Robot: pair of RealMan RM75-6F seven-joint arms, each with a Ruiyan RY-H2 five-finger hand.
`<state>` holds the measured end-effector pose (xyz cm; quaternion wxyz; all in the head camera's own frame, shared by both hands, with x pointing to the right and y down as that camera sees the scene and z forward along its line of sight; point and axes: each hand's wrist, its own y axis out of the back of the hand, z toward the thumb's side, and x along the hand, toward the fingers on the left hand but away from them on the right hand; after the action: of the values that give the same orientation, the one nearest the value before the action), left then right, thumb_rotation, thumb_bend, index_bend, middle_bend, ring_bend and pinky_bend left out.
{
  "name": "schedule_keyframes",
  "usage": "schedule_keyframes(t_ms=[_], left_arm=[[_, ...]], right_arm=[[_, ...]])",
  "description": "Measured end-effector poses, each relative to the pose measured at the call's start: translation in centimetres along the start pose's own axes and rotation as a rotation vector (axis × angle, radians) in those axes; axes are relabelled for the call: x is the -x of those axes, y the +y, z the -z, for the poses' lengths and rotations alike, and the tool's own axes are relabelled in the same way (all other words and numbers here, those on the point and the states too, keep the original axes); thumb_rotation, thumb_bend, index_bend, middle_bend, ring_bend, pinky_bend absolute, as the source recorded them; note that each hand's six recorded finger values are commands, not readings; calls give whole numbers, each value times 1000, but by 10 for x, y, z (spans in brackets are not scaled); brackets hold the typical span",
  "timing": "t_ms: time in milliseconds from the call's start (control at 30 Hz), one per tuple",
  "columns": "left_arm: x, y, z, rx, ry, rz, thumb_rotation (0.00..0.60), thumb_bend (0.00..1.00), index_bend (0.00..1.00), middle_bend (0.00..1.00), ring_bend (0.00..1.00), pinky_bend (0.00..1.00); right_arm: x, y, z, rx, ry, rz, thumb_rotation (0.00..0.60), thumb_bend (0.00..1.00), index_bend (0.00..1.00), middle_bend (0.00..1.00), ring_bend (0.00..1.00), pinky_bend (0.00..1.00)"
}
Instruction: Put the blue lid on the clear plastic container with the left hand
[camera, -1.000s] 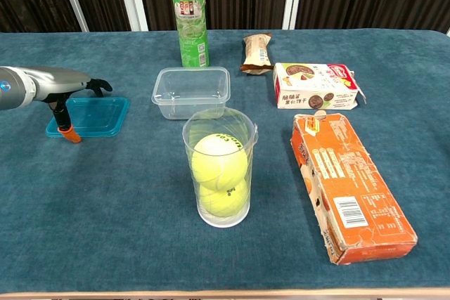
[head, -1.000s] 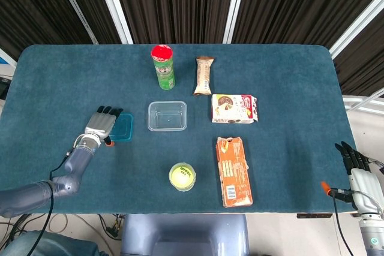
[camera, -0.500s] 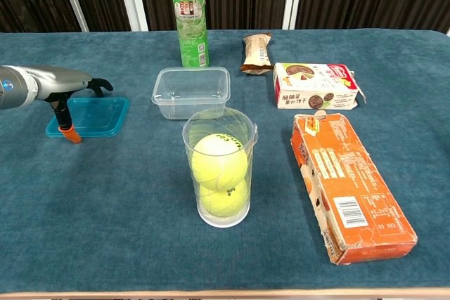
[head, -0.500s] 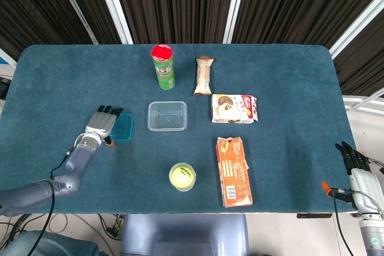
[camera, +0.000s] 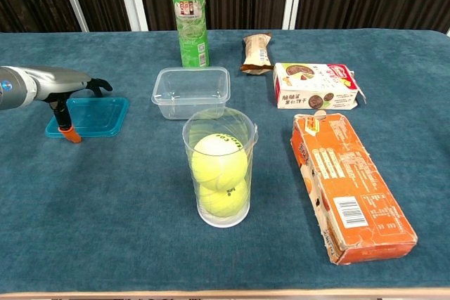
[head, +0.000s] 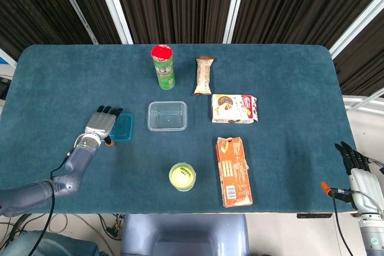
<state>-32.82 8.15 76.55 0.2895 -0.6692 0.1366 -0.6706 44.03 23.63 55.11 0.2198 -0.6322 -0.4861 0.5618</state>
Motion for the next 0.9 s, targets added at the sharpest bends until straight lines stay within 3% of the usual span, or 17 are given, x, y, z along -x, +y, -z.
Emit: schedule_keyframes(t_ms=[600, 900], left_arm=[[11, 11, 11, 49, 7, -32, 600, 333, 45, 394, 2, 39], [20, 36, 14, 64, -6, -63, 600, 332, 45, 386, 2, 39]], right_arm=[[-1, 1, 0, 4, 2, 3, 600, 292, 74, 0, 0, 0], [0, 1, 0, 10, -3, 6, 600, 292, 74, 0, 0, 0]])
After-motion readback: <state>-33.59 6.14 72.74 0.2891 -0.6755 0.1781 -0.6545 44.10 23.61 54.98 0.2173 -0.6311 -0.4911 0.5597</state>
